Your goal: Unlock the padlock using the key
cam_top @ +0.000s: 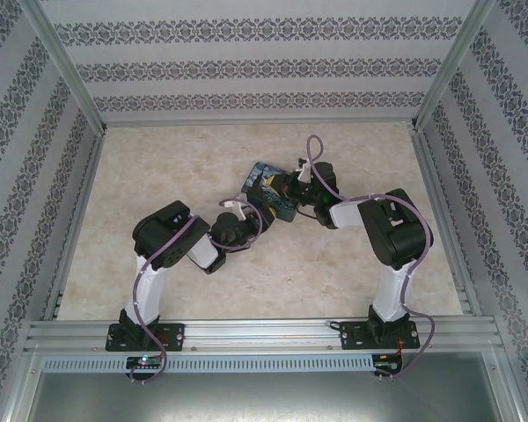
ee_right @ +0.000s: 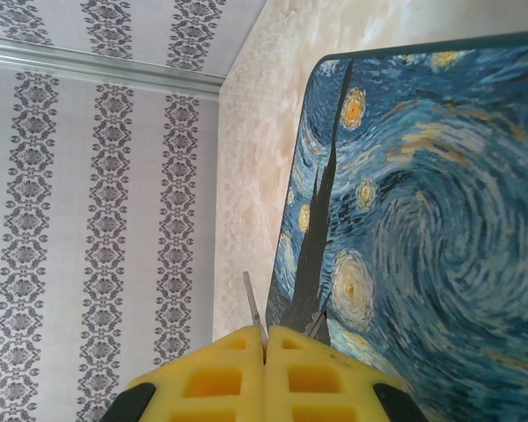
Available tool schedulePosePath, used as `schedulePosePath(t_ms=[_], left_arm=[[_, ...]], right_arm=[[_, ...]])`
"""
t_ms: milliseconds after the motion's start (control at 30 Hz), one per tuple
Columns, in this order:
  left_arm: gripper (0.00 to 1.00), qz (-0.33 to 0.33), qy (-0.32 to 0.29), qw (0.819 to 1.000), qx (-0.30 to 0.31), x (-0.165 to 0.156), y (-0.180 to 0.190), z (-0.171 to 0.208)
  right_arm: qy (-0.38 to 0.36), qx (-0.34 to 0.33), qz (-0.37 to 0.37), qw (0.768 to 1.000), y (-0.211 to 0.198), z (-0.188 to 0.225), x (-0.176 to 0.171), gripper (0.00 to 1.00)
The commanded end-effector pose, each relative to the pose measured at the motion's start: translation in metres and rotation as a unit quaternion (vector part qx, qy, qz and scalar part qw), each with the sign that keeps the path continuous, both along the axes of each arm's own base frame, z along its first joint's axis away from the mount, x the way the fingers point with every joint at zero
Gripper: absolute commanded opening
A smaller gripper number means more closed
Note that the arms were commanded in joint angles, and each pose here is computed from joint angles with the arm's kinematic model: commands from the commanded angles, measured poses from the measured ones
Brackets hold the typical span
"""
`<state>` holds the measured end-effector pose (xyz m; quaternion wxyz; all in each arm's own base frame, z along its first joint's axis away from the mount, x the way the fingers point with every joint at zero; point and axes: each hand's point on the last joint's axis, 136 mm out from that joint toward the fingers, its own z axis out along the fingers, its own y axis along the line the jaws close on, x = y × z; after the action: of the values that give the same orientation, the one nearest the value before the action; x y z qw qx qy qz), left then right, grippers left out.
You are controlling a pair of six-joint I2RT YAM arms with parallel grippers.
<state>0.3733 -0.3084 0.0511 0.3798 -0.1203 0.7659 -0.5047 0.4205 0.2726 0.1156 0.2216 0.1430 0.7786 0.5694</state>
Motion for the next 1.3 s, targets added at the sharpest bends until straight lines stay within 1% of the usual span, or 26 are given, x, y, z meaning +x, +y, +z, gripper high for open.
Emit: schedulePosePath(t_ms=[0, 133, 333, 467, 567, 700, 767, 933, 1100, 1267], left_arm=[[0.42, -0.007, 0.088, 0.99, 0.113, -0.024, 0.015, -0.073], [0.4, -0.011, 0.091, 0.986, 0.14, -0.023, 0.017, -0.079], [0.33, -0.01, 0.095, 0.984, 0.152, -0.021, 0.017, -0.083], [0.23, -0.006, 0.097, 0.984, 0.152, -0.02, 0.017, -0.085], [0.12, -0.005, 0.097, 0.984, 0.147, -0.019, 0.017, -0.082], [0.01, -0.006, 0.102, 0.984, 0.145, -0.02, 0.017, -0.076], [0.0, -0.008, 0.107, 0.984, 0.145, -0.022, 0.017, -0.073], [0.0, -0.019, 0.127, 0.981, 0.148, -0.026, 0.015, -0.066], [0.0, -0.037, 0.138, 0.977, 0.158, -0.029, 0.015, -0.057], [0.0, -0.041, 0.145, 0.975, 0.161, -0.029, 0.026, -0.046]], right_arm=[[0.024, -0.011, 0.0, 1.0, -0.005, -0.022, -0.004, 0.0], [0.023, -0.01, 0.001, 1.0, -0.004, -0.022, -0.004, 0.0], [0.026, -0.01, -0.001, 1.0, -0.005, -0.024, -0.004, 0.0], [0.022, -0.009, 0.0, 1.0, -0.005, -0.02, -0.003, 0.0], [0.014, -0.005, 0.003, 1.0, -0.005, -0.012, -0.001, 0.0], [-0.01, 0.005, 0.004, 1.0, -0.009, 0.016, 0.001, 0.0], [-0.027, 0.004, 0.007, 1.0, -0.01, 0.032, -0.003, 0.0], [-0.046, -0.003, 0.015, 0.999, -0.02, 0.052, -0.03, 0.0], [-0.051, -0.016, 0.028, 0.998, -0.034, 0.042, -0.069, 0.0], [-0.046, -0.027, 0.038, 0.998, -0.047, 0.024, -0.111, 0.0]])
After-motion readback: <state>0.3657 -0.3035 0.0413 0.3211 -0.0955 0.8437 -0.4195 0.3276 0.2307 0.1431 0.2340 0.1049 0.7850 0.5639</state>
